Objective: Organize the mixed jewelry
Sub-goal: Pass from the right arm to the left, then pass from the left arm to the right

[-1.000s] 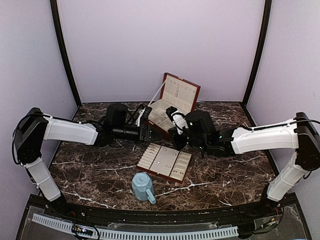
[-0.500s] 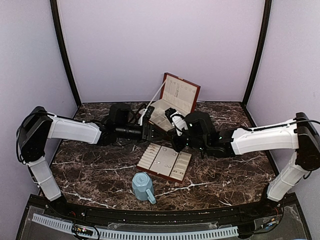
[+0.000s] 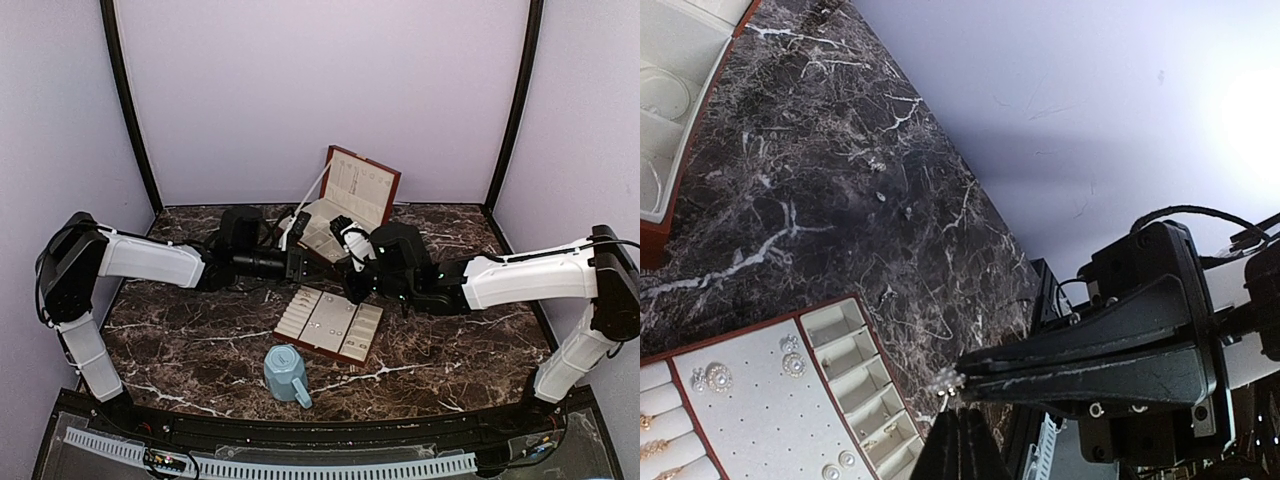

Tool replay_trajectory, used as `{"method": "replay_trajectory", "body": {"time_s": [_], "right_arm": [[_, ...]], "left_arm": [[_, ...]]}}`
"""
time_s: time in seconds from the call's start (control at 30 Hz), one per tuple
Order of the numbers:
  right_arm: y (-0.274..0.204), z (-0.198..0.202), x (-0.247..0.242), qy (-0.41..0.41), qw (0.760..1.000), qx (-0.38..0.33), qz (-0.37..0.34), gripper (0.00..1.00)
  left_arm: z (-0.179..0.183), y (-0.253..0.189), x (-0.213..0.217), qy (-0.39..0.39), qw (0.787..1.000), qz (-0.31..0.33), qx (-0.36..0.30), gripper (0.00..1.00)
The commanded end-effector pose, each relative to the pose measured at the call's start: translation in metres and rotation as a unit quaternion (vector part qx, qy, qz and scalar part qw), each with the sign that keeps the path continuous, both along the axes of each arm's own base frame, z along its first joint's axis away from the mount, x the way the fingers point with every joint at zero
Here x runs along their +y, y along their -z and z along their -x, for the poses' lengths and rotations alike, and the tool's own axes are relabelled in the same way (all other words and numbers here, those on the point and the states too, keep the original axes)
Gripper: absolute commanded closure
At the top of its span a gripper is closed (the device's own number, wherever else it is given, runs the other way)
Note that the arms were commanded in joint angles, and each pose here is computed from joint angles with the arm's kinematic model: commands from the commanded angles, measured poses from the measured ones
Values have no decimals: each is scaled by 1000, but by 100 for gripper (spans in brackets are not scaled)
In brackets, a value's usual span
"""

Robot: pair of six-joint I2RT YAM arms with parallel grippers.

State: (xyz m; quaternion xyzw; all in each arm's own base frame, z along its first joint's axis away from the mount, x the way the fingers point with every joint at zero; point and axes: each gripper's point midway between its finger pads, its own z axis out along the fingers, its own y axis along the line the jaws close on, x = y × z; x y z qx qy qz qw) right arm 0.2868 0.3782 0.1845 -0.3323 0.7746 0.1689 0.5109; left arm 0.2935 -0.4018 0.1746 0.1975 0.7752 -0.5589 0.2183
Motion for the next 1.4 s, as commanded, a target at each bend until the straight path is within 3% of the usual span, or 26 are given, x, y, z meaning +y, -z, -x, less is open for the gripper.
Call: {"method": "replay_trajectory", "body": {"time_s": [0.0, 0.27, 0.43, 0.6, 0.77, 0.87, 0.97, 1.13, 1.37], "right_arm": [[-17, 7, 5, -11, 999, -9, -32, 100], [-23, 9, -4, 4, 999, -4, -47, 100], [-40, 9, -18, 25, 996, 1, -80, 72], [-60, 12, -30, 25, 990, 28, -137, 57], [-64, 3, -35, 24, 970, 127, -208, 47], [-65, 9, -25, -1, 948, 198, -249, 41], [-70, 17, -13, -33, 919, 260, -294, 36], [-73, 26, 8, -73, 892, 320, -310, 34], [-66, 28, 23, -90, 884, 352, -293, 45]], "left_arm": [[-1, -14, -6, 7, 1000, 18, -20, 97], [0, -15, -4, 7, 999, 22, -37, 100], [0, -19, 3, -4, 997, 20, -71, 100], [1, -13, 8, -10, 995, 12, -98, 100], [11, -22, 21, -14, 982, 37, -185, 100], [17, -45, 29, -22, 960, 66, -271, 100], [22, -49, 33, -28, 947, 66, -314, 100], [29, -56, 29, -23, 931, 60, -360, 100], [35, -57, 23, -16, 925, 56, -375, 100]]}}
